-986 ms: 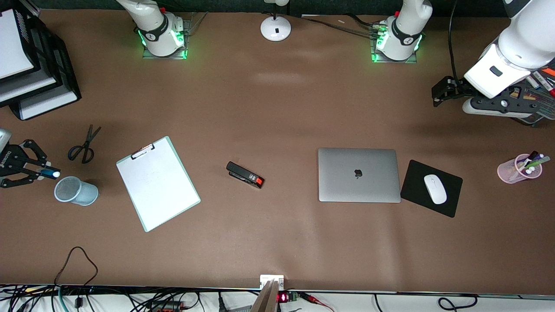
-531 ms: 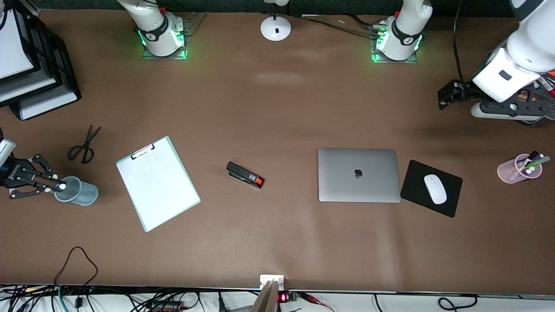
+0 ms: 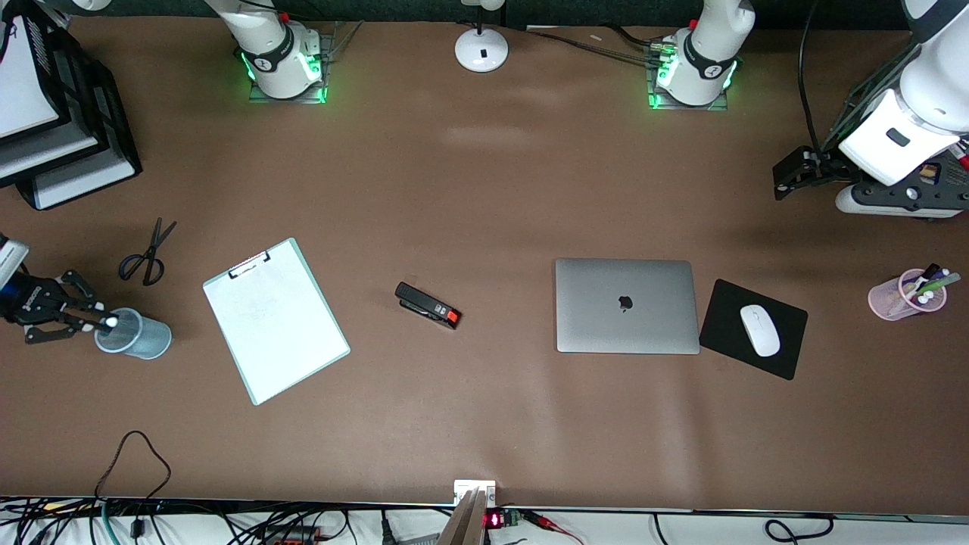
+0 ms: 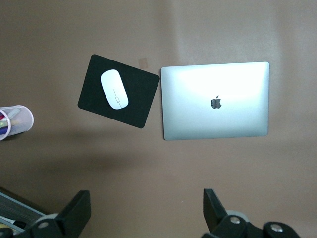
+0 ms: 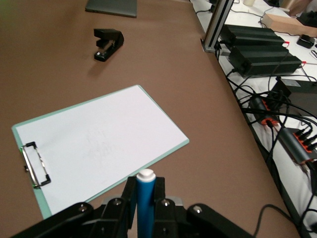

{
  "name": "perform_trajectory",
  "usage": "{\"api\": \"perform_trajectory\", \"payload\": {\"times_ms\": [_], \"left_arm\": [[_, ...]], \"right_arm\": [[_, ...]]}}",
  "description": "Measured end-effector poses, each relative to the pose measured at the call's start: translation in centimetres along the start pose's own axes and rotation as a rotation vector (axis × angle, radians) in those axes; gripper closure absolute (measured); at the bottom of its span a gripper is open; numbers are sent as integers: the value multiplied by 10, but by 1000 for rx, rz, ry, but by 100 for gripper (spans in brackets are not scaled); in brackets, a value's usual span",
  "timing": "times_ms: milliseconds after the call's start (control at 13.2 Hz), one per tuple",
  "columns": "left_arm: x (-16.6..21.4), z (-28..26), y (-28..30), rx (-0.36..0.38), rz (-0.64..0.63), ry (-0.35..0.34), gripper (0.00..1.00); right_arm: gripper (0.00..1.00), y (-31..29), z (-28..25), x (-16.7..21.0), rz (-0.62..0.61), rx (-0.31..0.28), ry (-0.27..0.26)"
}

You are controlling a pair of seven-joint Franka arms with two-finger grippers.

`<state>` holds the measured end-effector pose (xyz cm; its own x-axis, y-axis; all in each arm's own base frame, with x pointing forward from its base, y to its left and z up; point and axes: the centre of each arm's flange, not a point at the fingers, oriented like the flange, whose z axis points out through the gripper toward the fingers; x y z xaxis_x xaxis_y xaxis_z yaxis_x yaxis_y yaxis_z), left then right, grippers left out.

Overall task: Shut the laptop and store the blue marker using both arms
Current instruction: 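Lower the blue marker into the light-blue pen cup with the right gripper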

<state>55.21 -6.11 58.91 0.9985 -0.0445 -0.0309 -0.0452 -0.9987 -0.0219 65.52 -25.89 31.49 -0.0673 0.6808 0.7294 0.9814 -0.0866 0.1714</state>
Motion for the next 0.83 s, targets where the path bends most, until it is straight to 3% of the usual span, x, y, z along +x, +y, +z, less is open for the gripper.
{"api": "perform_trajectory", "payload": {"times_ms": [379,834], "left_arm": [[-1,2,0,1,1,-20,0],[-1,1,6,2,12,-20,0]], "right_arm": [[82,-8,7,-10,15,27,39],[82,-15,8,-32,-10,7,61]]}}
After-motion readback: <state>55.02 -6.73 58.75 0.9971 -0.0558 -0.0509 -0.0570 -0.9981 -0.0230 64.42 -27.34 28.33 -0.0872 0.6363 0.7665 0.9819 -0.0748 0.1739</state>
